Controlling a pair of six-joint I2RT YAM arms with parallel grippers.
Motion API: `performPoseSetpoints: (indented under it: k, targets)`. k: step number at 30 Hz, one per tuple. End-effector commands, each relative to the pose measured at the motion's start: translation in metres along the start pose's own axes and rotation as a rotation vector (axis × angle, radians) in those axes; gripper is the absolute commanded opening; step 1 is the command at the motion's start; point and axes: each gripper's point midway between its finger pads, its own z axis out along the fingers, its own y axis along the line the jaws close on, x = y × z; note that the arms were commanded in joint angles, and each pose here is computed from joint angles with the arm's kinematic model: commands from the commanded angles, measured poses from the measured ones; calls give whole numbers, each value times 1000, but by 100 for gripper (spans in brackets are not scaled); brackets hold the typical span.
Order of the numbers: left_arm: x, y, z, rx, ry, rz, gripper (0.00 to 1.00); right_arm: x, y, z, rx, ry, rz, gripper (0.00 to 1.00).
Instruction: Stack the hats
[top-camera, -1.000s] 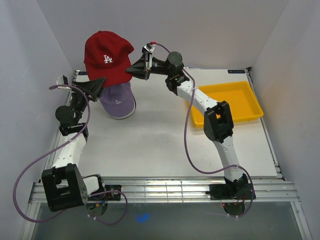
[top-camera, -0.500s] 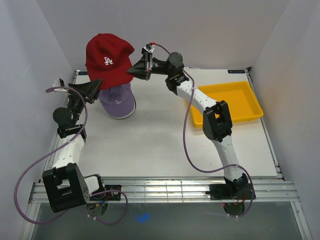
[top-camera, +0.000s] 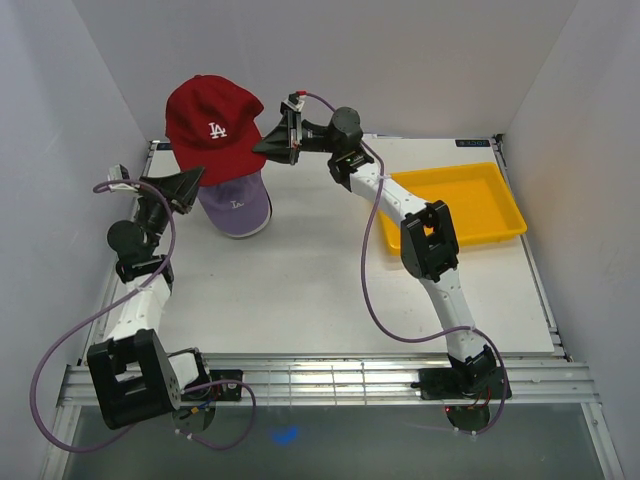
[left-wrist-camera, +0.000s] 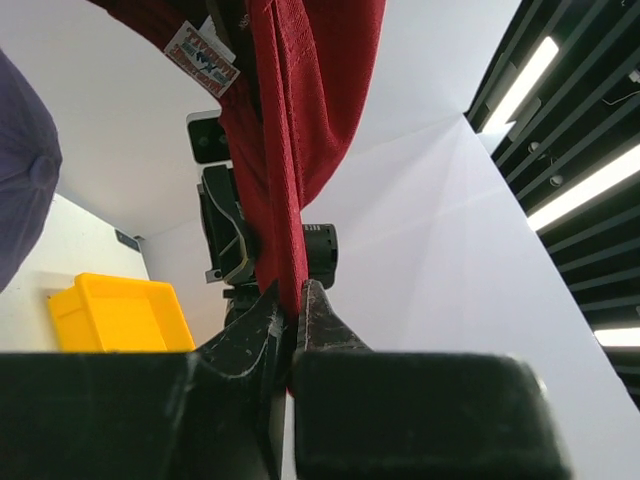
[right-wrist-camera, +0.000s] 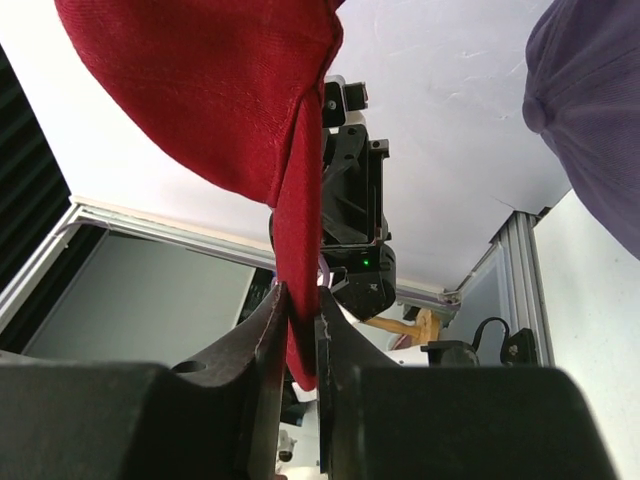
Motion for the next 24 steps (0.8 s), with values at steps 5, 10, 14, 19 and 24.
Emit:
performPoseSetpoints:
  k: [5, 10, 14, 19, 24]
  targets:
    - [12, 2, -16, 14, 28, 122, 0, -18, -24, -5, 29, -48, -58, 17]
    - [17, 20, -22, -26, 40, 129, 0, -15, -45, -3, 44, -38, -35, 17]
    - [24, 36, -29, -58, 59, 122, 0, -12, -63, -4, 67, -33, -19, 18]
    - [31, 52, -35, -88, 87, 112, 0, -9, -77, -6, 85, -29, -4, 18]
    - [35, 65, -39, -116, 104, 100, 0, -7, -87, -9, 102, -30, 7, 21]
